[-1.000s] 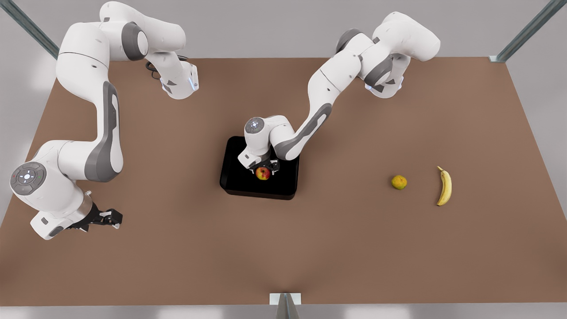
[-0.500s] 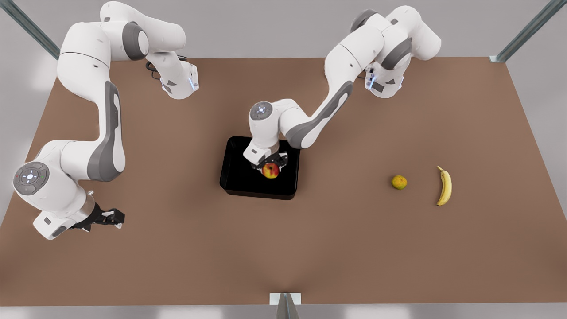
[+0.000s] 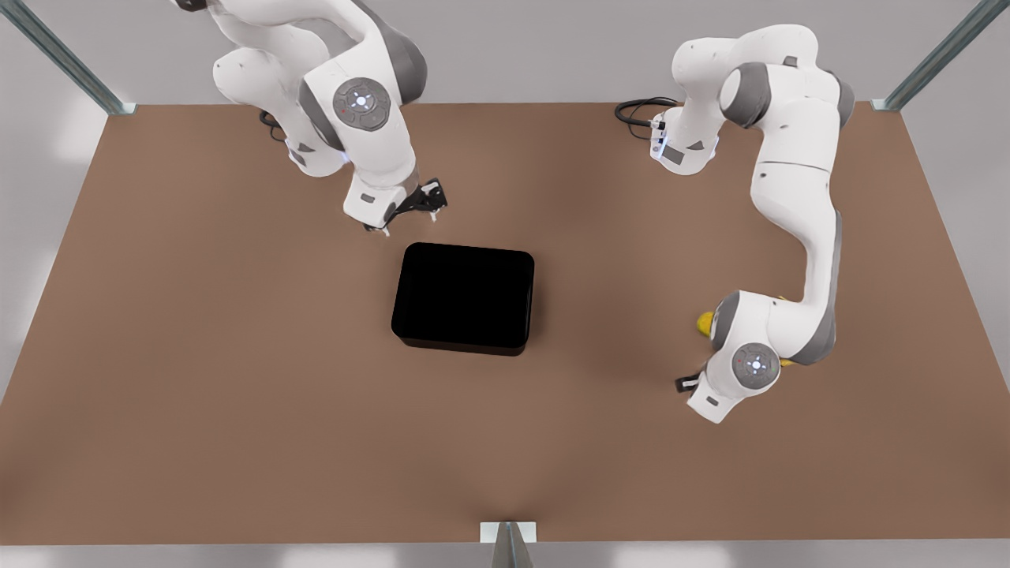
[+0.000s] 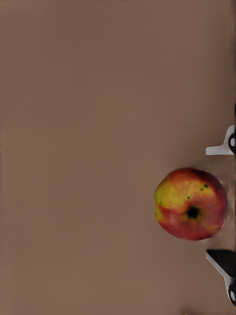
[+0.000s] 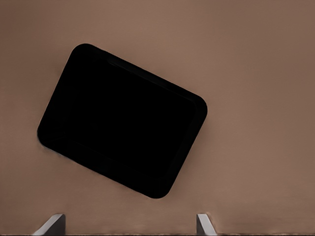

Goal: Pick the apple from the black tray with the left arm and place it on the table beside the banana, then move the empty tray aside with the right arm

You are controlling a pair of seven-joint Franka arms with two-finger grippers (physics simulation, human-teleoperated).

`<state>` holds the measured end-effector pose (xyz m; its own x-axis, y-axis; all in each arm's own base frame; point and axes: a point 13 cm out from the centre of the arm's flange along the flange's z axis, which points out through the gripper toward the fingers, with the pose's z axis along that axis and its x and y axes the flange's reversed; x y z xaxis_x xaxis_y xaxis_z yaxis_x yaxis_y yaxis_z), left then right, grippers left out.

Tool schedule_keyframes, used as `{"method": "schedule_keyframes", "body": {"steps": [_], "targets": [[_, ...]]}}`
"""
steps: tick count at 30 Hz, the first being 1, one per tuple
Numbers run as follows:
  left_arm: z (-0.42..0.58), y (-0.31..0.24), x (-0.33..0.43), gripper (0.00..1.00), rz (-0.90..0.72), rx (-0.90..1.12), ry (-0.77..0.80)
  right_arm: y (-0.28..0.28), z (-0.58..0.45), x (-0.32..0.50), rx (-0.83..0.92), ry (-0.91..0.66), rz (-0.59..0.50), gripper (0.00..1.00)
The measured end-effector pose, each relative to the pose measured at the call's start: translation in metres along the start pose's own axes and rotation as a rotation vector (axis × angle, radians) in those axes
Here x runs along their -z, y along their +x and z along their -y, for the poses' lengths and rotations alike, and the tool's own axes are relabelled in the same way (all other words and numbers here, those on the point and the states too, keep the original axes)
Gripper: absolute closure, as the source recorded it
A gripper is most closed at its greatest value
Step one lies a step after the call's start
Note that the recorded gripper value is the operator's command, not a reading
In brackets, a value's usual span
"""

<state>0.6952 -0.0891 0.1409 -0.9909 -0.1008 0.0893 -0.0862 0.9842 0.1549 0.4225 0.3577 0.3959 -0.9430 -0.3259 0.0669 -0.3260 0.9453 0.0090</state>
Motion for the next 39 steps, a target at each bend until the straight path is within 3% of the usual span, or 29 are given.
{"method": "schedule_keyframes", "body": {"steps": [4,8,10,12,20,29,36,39], "targets": [[-0.003,-0.012,0.032,0.00,0.062,-0.127,0.024,0.066,-0.047,-0.086,-0.097,-0.023,-0.015,0.00],[-0.045,-0.013,0.220,0.00,0.184,-0.015,0.250,0.013,0.094,-0.059,-0.498,-0.117,0.073,0.00],[-0.093,0.039,0.240,0.00,0.149,0.030,0.267,0.006,0.121,-0.056,-0.604,-0.142,0.075,0.00],[-0.122,0.055,0.239,0.00,0.134,0.062,0.285,0.001,0.126,-0.054,-0.656,-0.160,0.072,0.00],[-0.125,0.066,0.225,0.00,0.096,0.011,0.307,0.002,0.051,-0.129,-0.555,-0.107,-0.004,0.00],[-0.121,0.066,0.209,0.00,0.074,-0.038,0.314,-0.019,0.038,-0.179,-0.305,0.029,0.179,0.02],[-0.119,0.072,0.205,0.00,0.059,-0.066,0.311,-0.055,0.169,-0.189,-0.443,0.074,0.245,0.01],[-0.120,0.077,0.209,0.00,0.056,-0.075,0.307,-0.057,0.155,-0.192,-0.400,0.071,0.260,0.00]]}}
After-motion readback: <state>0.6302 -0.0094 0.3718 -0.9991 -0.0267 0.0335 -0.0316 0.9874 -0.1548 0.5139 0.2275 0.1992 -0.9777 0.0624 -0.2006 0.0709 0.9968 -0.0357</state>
